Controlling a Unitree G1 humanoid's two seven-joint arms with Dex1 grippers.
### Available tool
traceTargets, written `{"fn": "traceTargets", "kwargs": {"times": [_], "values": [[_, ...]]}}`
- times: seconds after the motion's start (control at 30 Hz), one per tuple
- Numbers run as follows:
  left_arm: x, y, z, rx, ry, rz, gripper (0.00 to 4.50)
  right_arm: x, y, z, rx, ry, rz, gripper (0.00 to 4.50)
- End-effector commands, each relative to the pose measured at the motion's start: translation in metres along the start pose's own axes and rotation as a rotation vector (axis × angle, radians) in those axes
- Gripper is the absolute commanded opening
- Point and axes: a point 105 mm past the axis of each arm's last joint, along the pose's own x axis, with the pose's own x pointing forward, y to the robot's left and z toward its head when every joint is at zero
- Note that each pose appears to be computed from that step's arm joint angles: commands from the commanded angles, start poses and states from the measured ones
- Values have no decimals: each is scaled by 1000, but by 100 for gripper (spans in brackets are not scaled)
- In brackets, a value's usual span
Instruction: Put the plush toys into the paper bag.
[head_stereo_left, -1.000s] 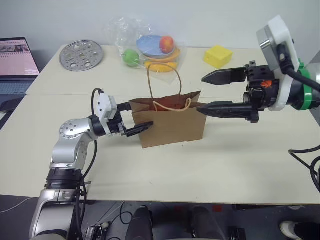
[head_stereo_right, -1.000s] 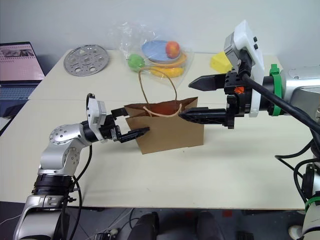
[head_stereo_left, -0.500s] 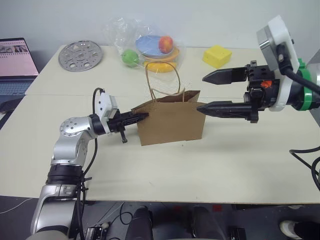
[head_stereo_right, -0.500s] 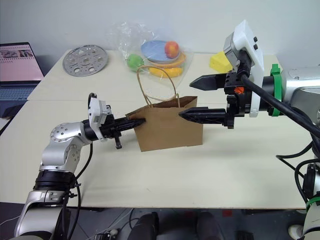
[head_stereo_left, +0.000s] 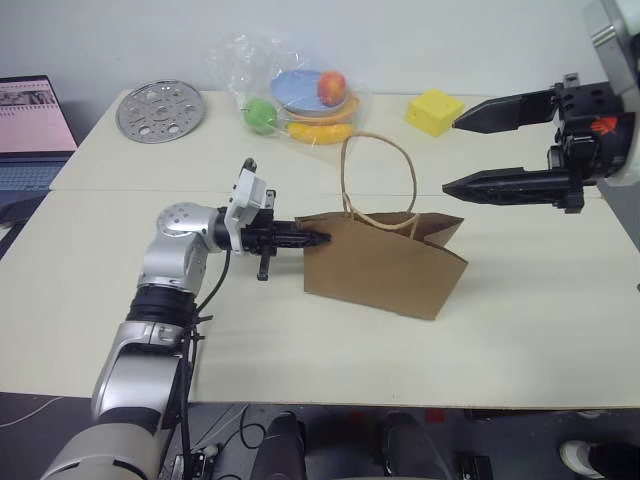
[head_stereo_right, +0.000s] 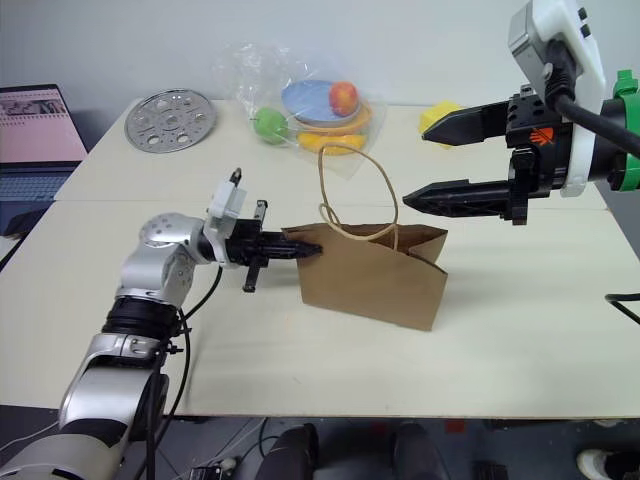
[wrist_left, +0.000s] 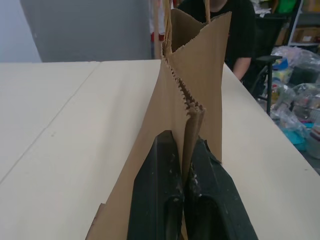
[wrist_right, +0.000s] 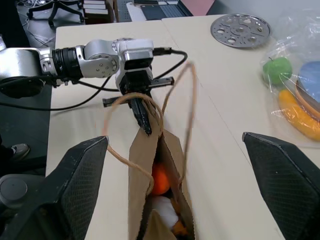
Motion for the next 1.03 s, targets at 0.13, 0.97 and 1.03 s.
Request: {"fn": "traceTargets", "kwargs": {"times": [0.13, 0.97, 1.03], "values": [[0, 2, 7, 54, -21, 39, 3, -4, 3, 5, -23, -23, -23, 450], [-94, 19, 93, 173, 228, 519, 446, -49, -46, -66, 74, 24, -297, 450], [-90, 21, 91, 166, 223, 511, 446, -49, -45, -73, 75, 36, -303, 450]]}}
